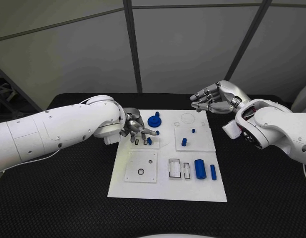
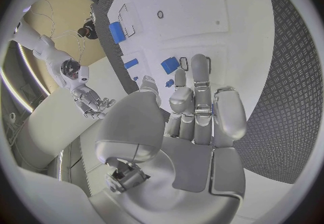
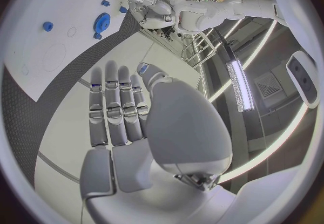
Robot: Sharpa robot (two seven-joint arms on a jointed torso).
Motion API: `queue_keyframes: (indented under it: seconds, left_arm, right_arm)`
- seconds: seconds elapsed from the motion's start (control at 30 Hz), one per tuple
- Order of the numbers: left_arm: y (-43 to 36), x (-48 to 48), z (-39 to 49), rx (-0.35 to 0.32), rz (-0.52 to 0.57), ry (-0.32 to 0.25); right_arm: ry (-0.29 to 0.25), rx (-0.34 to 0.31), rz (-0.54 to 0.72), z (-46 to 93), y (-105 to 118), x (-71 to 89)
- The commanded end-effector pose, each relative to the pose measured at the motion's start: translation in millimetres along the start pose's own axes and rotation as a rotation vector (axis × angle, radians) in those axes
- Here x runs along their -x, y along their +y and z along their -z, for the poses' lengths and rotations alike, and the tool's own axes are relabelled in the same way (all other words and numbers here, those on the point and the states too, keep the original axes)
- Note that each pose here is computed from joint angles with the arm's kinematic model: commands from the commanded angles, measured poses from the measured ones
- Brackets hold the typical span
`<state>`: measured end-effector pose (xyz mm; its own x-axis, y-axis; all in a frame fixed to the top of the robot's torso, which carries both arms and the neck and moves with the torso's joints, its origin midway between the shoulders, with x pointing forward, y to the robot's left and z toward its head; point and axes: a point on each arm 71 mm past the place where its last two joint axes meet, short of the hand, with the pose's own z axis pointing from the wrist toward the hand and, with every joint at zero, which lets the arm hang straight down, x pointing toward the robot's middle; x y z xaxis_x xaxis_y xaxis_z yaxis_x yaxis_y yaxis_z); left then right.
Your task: Assemble the parts on the task board
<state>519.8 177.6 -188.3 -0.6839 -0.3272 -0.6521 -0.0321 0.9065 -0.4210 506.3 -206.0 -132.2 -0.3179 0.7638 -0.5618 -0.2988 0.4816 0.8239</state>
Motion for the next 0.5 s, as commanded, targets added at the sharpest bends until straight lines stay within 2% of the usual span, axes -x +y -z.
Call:
queue_keyframes:
  seconds: [0.03,0.5]
  left_arm:
    - [-2.4,-1.7,-0.3,0.005,-0.032,0.029]
    - [-6.8,-3.0,-3.1,0.002,-0.041,0.041]
  right_arm:
    - [-0.02,0.01,0.003,-1.0,1.9,1.6]
    - [-0.017,0.007,0.001,-1.8,2.7,-0.1]
